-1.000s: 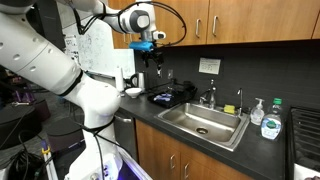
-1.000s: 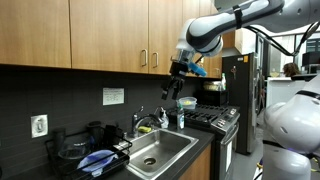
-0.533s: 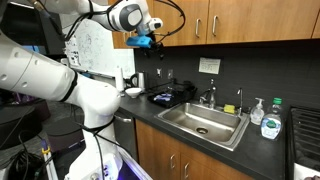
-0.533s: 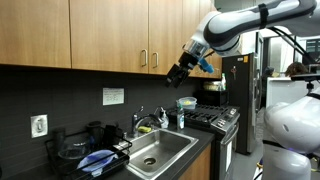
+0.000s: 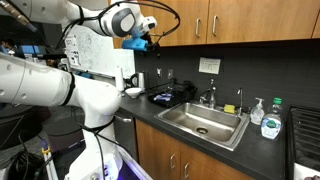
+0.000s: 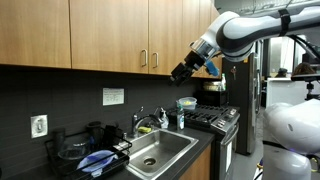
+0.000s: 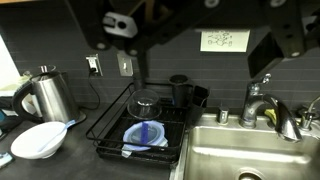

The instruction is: Open the top right cabinet door

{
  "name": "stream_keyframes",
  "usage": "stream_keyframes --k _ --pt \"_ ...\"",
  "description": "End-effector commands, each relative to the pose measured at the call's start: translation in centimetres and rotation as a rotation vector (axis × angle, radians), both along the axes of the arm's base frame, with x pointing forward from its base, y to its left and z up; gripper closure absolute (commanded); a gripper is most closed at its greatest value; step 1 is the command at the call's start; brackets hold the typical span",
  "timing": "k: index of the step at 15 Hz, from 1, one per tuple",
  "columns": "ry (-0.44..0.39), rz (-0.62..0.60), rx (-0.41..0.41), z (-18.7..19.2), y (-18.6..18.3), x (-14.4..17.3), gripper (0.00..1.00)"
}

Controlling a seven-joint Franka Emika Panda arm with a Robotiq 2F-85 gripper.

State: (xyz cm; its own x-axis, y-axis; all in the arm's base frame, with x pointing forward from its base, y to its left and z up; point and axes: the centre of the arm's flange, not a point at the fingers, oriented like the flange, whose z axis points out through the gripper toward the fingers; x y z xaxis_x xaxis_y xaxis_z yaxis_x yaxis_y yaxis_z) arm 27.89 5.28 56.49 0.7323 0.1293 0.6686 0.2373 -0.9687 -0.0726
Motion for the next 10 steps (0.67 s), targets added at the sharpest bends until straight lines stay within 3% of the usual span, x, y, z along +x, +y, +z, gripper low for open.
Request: stream_keyframes --k 1,5,10 --pt "-0.001 0.0 0.0 0.0 0.0 0.0 0.0" --pt "-0.01 -0.014 0.025 0.4 0.1 1.0 0.0" --pt "-0.139 -0.042 0.067 2.1 -0.4 2.4 0.0"
